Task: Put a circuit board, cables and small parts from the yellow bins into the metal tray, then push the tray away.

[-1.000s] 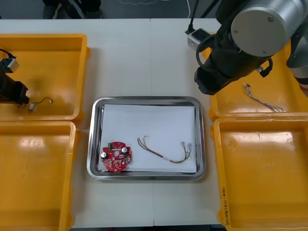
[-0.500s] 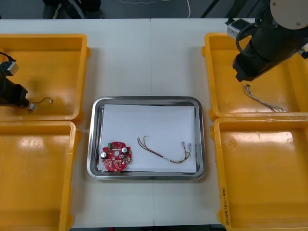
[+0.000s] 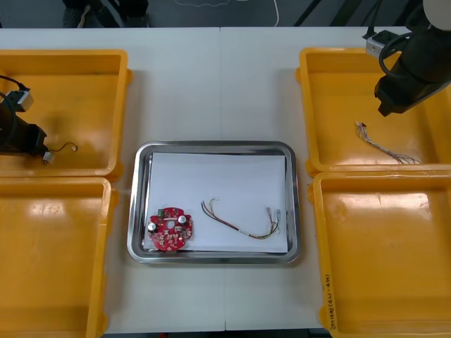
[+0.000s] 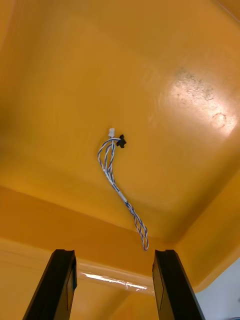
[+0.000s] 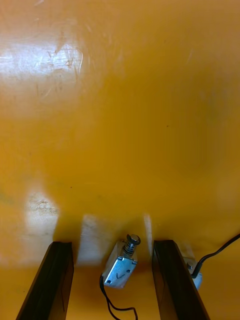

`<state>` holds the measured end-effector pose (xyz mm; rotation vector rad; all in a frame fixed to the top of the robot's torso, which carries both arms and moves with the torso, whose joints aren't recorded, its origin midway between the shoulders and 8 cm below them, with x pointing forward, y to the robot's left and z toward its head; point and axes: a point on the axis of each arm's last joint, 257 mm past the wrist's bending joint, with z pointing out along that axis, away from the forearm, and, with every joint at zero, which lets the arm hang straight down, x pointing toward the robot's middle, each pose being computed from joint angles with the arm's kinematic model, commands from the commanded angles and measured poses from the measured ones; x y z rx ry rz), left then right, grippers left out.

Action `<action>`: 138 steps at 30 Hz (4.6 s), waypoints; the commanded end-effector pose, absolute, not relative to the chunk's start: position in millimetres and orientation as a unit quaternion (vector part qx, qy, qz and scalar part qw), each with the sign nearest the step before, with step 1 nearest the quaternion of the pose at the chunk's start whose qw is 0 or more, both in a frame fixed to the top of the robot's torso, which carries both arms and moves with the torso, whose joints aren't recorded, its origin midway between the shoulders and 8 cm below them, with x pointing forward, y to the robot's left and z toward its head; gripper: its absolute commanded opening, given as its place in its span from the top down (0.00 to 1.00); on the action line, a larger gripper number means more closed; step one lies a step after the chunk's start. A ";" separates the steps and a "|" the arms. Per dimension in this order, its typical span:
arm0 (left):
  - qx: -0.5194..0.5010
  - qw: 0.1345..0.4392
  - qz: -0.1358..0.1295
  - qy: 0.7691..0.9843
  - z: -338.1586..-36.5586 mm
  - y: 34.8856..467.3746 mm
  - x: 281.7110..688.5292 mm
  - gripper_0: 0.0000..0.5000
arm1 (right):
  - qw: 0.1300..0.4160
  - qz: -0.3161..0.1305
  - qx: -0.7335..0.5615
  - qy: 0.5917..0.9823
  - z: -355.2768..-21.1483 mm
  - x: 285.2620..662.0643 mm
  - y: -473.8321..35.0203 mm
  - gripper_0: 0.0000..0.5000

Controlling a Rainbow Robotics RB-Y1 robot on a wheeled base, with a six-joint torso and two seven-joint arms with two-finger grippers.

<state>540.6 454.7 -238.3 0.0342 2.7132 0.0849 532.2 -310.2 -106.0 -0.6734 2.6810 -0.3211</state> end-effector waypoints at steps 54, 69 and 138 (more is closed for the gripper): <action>-0.002 0.234 0.037 0.972 -78.8 450.0 482.4 1.00 | 0.312 -0.057 -0.186 0.930 -196.6 566.2 -355.5 0.11; -0.018 0.253 0.012 0.967 -72.1 363.5 484.5 1.00 | 0.308 -0.033 -0.171 0.935 -221.2 567.5 -350.0 0.11; 0.054 0.186 -0.031 0.981 -246.0 123.0 484.9 1.00 | 0.270 -0.009 -0.152 0.951 -183.3 565.0 -354.9 1.00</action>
